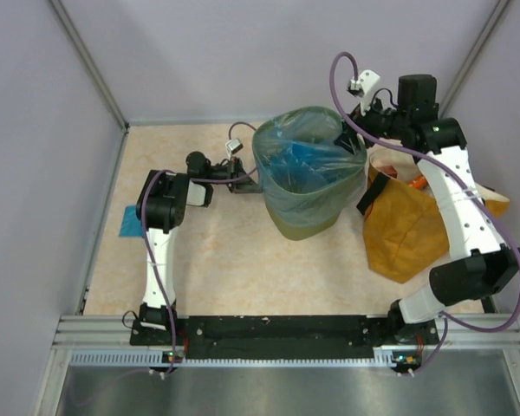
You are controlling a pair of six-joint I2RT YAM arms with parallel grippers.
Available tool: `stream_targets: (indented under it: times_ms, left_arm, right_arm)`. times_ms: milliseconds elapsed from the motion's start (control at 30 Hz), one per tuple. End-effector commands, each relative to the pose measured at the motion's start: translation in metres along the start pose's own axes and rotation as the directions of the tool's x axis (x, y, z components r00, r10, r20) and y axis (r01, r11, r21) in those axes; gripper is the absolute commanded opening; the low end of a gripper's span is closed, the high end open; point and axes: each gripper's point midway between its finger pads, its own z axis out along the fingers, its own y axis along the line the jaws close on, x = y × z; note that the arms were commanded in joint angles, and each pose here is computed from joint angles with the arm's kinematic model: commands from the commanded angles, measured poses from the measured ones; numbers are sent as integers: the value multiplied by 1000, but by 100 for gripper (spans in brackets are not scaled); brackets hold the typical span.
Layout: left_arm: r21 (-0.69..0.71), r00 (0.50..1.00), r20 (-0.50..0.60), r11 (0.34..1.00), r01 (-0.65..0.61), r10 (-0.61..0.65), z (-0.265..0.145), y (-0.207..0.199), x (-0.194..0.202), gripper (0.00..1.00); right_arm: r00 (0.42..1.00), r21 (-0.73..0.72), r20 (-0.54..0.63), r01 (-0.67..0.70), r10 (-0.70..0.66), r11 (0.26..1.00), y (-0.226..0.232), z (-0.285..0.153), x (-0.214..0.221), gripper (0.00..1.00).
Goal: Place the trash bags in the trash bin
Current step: Place the trash bag in the trash bin.
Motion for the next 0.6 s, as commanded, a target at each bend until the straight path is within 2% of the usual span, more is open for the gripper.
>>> stream_targets:
  times_ms: [0,267,567]
  left_arm:
    - [29,954,14,954,-298,298,1,-8,1,0]
    - [24,957,18,956,-291,291,2,-5,0,0]
    - [24,954,17,954,-298,298,2,-5,1,0]
  right_arm:
    - [990,-111,126,72,-58,991,32,-15,-35,67]
    - [985,-170,81,163,-151,972,63,17,-32,66]
    - [971,-119,-94,208,-219,971,43,54,16,50]
